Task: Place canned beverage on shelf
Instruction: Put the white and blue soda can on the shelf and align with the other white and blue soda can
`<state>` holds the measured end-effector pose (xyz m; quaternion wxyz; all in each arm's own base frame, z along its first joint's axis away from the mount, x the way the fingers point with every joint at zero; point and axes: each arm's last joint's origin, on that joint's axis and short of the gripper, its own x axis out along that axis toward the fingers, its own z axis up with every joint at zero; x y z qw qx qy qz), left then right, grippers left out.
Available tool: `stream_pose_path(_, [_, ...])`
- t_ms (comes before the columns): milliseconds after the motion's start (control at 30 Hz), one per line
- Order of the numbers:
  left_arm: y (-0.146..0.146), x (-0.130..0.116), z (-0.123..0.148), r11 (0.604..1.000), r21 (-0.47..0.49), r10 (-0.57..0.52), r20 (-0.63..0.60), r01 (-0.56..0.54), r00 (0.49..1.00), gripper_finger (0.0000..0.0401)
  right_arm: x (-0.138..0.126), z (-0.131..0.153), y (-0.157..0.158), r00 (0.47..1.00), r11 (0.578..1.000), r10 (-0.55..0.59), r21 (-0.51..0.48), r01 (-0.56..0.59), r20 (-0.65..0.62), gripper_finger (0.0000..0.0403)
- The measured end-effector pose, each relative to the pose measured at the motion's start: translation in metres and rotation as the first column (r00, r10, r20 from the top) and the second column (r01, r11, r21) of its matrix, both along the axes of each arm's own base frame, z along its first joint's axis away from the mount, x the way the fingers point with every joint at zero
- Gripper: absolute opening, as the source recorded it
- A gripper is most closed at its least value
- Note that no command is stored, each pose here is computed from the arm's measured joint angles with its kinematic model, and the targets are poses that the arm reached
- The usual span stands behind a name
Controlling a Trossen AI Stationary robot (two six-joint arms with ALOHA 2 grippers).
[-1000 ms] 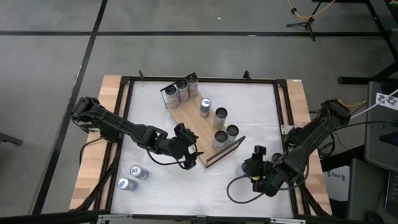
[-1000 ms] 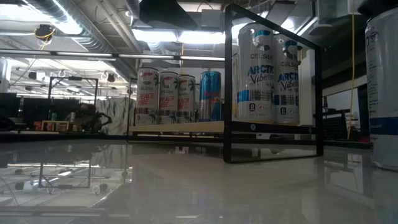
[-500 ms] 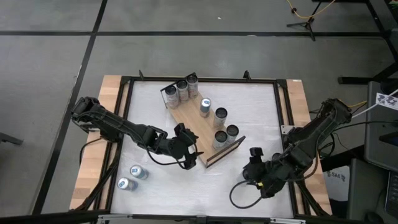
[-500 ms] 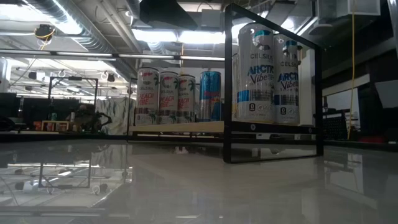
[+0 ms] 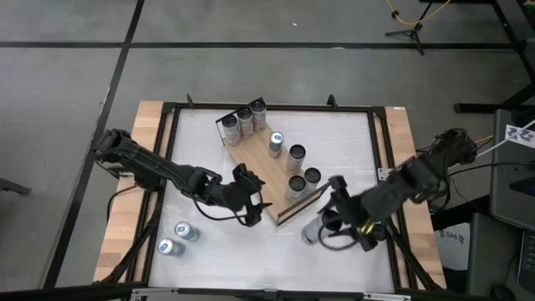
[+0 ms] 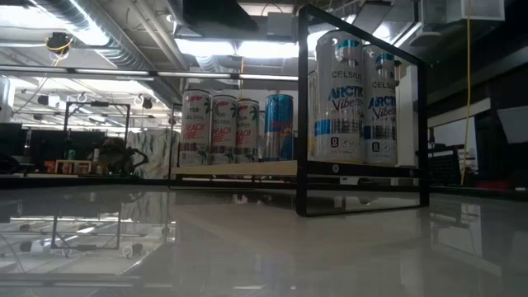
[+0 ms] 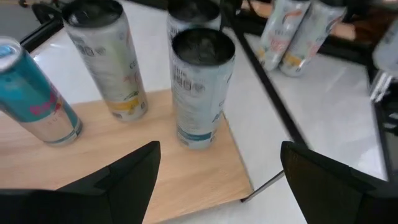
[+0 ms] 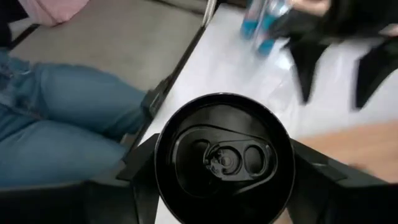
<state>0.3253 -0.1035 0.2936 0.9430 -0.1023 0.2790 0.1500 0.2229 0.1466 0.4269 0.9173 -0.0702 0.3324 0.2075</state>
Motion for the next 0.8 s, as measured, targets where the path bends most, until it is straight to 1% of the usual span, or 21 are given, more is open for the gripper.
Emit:
stream_pose_path(100, [0.003, -0.011, 0.013, 1.0, -0.005, 0.002, 0.025, -0.002, 1.0, 0.0325, 0.004, 0.015, -0.014, 0.997, 0.999, 0.026, -0.036, -0.023, 0.071, 0.0244])
stream_pose_path(233, [0.006, -0.023, 0.029, 1.0, -0.014, 0.003, 0.056, -0.003, 0.998, 0.0325, 0.014, 0.024, -0.033, 0.989, 0.995, 0.062, -0.084, -0.051, 0.133, 0.0244])
stream_pose_path(367, [0.008, -0.031, 0.04, 1.0, -0.027, 0.001, 0.094, 0.002, 0.996, 0.0325, 0.029, 0.022, -0.052, 0.986, 0.992, 0.065, -0.116, -0.048, 0.155, 0.0244])
stream_pose_path(467, [0.009, -0.035, 0.044, 1.0, -0.025, 0.006, 0.103, -0.003, 0.995, 0.0325, 0.044, 0.016, -0.065, 0.989, 0.991, 0.05, -0.126, -0.032, 0.142, 0.0244])
stream_pose_path(567, [0.011, -0.038, 0.042, 1.0, -0.003, 0.014, 0.066, -0.014, 0.998, 0.0325, 0.06, 0.008, -0.076, 0.991, 0.99, 0.025, -0.144, -0.007, 0.129, 0.0244])
stream_pose_path(667, [0.013, -0.043, 0.036, 0.999, 0.032, 0.022, -0.007, -0.022, 1.0, 0.0325, 0.075, -0.004, -0.083, 0.996, 0.988, -0.005, -0.154, 0.018, 0.086, 0.0244])
stream_pose_path(800, [0.017, -0.051, 0.028, 0.994, 0.077, 0.082, -0.101, -0.075, 0.991, 0.0325, 0.096, -0.022, -0.088, 0.999, 0.985, -0.031, -0.167, 0.035, 0.025, 0.0247])
